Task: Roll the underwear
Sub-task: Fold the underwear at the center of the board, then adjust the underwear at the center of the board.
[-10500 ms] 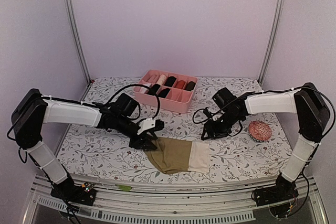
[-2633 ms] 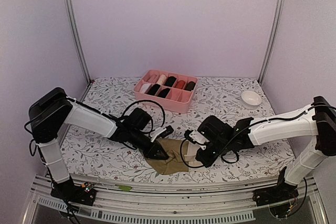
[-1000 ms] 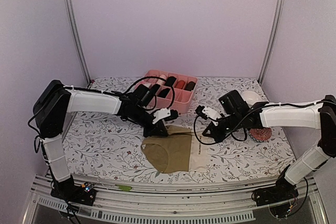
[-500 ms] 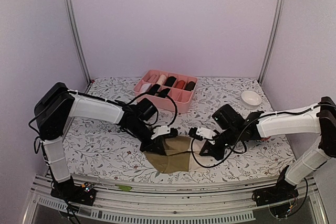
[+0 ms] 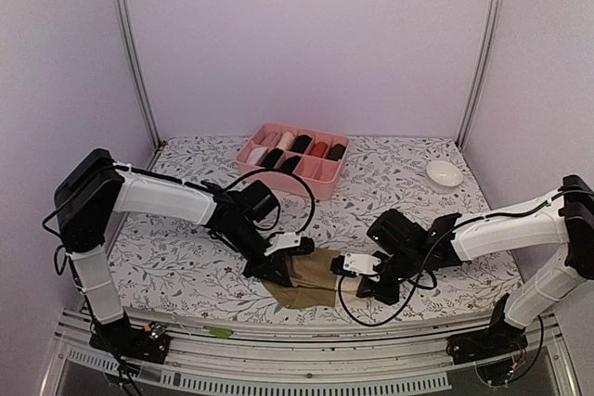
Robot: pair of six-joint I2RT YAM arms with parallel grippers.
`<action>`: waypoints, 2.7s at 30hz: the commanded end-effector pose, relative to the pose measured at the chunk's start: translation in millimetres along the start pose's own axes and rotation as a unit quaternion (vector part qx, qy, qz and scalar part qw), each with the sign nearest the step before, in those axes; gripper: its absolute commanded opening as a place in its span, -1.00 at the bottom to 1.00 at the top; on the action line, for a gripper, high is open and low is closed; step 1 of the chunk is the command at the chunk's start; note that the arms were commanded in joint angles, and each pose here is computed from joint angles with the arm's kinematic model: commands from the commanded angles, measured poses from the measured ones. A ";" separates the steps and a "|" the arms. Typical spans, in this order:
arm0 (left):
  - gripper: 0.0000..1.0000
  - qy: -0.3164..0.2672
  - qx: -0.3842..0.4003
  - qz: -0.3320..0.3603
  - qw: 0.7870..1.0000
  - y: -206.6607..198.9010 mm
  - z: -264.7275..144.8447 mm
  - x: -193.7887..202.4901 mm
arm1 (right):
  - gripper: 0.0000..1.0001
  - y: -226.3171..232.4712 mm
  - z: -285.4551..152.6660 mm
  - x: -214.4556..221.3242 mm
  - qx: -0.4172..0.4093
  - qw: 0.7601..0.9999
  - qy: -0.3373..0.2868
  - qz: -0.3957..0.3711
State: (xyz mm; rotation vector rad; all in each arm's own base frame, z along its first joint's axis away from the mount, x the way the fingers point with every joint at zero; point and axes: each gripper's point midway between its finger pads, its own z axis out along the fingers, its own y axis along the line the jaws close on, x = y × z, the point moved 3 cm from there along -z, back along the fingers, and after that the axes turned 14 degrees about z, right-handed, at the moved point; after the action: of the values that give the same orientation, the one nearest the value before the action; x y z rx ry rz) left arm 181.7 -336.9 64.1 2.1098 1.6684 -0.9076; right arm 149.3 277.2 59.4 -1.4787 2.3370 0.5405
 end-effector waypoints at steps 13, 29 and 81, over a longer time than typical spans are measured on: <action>-1.00 0.029 0.013 -0.024 0.999 -18.0 17.1 13.4 | -0.91 2.9 -4.1 -0.7 0.016 1.000 0.005 -0.017; -0.44 -0.027 0.016 0.050 0.998 -43.8 -18.9 -8.9 | -0.21 19.8 -38.7 -10.8 -0.008 1.000 -0.010 -0.007; -0.42 0.056 -0.075 0.148 0.985 -30.5 31.0 3.0 | -0.53 -0.7 -13.1 4.1 -0.103 0.859 0.028 0.501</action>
State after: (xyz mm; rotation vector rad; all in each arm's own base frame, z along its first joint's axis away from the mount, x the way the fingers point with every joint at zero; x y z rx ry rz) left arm 147.8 -340.1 41.2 2.2510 1.3968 -0.5760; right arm 147.7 270.0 51.3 -0.3023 3.0470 0.9254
